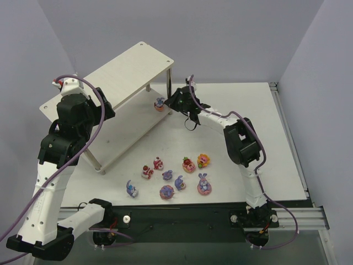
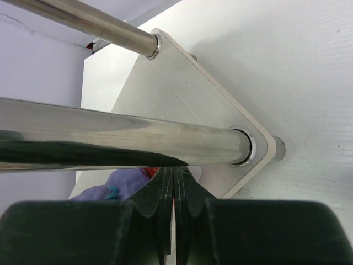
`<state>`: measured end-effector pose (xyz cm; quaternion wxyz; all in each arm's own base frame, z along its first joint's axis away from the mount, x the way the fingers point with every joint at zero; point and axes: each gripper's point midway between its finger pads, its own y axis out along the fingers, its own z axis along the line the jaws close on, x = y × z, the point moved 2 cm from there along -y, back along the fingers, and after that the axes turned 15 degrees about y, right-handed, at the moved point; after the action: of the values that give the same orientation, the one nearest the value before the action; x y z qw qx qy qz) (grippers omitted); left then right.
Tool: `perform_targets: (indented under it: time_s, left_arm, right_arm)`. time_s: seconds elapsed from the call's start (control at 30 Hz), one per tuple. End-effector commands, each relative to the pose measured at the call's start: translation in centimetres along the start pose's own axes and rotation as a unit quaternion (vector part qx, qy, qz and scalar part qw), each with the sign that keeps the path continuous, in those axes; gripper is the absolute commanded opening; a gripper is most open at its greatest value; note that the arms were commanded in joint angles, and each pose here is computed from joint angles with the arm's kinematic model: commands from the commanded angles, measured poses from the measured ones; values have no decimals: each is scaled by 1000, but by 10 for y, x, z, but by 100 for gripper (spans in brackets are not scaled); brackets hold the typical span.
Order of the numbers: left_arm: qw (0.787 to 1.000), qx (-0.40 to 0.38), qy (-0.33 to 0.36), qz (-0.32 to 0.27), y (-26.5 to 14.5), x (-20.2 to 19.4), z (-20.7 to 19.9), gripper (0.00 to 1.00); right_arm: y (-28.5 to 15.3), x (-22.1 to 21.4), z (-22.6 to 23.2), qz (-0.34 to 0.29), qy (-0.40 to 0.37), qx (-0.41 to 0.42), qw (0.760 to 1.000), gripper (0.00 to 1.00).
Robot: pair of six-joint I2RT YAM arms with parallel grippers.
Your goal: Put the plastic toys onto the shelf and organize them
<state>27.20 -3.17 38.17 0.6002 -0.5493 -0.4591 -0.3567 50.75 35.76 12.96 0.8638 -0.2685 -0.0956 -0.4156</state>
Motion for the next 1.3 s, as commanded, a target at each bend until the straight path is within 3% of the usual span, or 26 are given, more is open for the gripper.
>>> perform_targets:
  time_s: [0.0,0.33,0.43,0.47,0.67,0.77,0.93,1.07,1.13,1.17,1.27]
  left_arm:
    - [1000,-7,1,13,4,-7,-4,97]
    - [1000,-7,0,11,3,-6,-4,97]
    - [1000,-8,-3,4,1,-2,-3,97]
    - [1000,-8,-3,4,0,-2,-3,97]
    - [999,-28,-7,-18,-12,10,-5,97]
    - [998,-48,-7,-30,-19,14,-8,97]
    - [990,-133,1,-34,-34,17,-30,97]
    - [979,-197,24,-38,-43,13,-50,97]
    - [978,-201,25,-40,-44,10,-50,97]
    - [979,-198,28,-41,-43,9,-49,97]
    - [983,-175,27,-46,-41,10,-42,97]
  right_arm:
    - [5,14,24,-16,-4,40,999,0]
    - [0,30,36,-35,-6,50,998,0]
    - [-13,40,39,-46,-12,41,998,12]
    - [-23,46,49,-51,-16,46,998,22]
    - [-72,65,55,-69,-62,15,996,54]
    - [-102,68,50,-65,-82,-16,994,62]
    - [-166,46,33,16,-149,-71,986,69]
    - [-221,3,15,104,-241,-44,964,72]
    - [-254,-20,14,134,-285,-19,949,73]
    - [-263,-39,-8,165,-300,-30,939,74]
    - [-295,-63,-38,176,-322,-64,928,76]
